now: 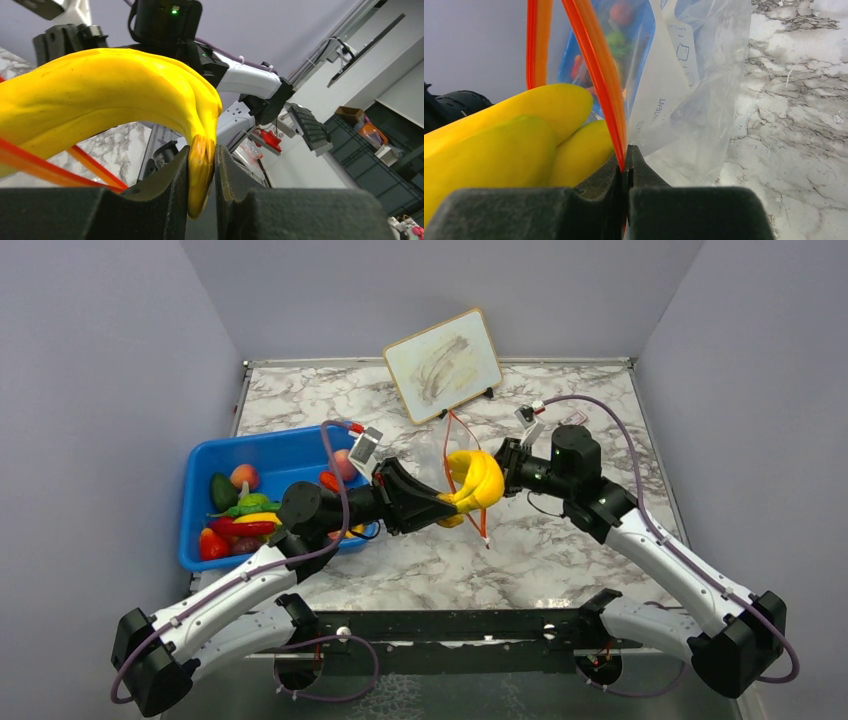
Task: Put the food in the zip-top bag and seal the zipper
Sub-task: Place the fake fruit in the zipper food storage bag.
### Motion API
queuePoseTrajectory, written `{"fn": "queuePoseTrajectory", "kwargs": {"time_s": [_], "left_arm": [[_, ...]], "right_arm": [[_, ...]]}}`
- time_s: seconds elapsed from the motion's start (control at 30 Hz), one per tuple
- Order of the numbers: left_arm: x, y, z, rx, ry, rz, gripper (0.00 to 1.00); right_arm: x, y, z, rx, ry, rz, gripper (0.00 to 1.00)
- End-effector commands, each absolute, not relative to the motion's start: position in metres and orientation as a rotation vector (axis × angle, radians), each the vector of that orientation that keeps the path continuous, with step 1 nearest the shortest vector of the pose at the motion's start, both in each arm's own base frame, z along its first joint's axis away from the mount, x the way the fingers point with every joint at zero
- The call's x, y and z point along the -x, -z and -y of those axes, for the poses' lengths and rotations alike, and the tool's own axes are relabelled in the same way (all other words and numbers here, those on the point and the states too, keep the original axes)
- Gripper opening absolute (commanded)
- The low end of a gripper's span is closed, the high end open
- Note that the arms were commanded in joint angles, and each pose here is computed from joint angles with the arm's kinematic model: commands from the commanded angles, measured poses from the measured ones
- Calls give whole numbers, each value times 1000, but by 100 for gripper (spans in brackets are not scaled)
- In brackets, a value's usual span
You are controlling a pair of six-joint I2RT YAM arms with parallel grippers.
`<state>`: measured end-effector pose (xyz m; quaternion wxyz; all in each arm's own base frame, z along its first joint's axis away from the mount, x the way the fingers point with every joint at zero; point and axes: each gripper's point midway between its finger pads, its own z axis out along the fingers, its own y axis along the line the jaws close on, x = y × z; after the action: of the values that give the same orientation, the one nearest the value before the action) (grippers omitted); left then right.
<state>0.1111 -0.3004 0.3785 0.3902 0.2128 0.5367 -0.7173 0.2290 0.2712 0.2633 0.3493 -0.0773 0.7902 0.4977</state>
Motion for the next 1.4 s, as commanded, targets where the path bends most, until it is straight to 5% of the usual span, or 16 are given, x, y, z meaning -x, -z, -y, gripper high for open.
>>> {"fn": "queuePoseTrajectory", "kwargs": {"time_s": [0.0, 0.5, 1.03, 1.37], "left_arm": [[-125, -374, 295, -488, 1738, -1360, 0], [-180, -342, 275, -131, 1481, -1565, 0], [-206, -367, 262, 513, 1785, -1544, 0], [-236, -299, 263, 820, 1547, -1796, 0]], "right_arm": [[-229, -270, -264, 208, -1247, -2012, 1], [-231, -280, -258, 145, -1239, -1972, 1], [-259, -298, -267, 21, -1312, -1796, 1], [-267, -299, -274, 27, -1277, -1782, 1]]}}
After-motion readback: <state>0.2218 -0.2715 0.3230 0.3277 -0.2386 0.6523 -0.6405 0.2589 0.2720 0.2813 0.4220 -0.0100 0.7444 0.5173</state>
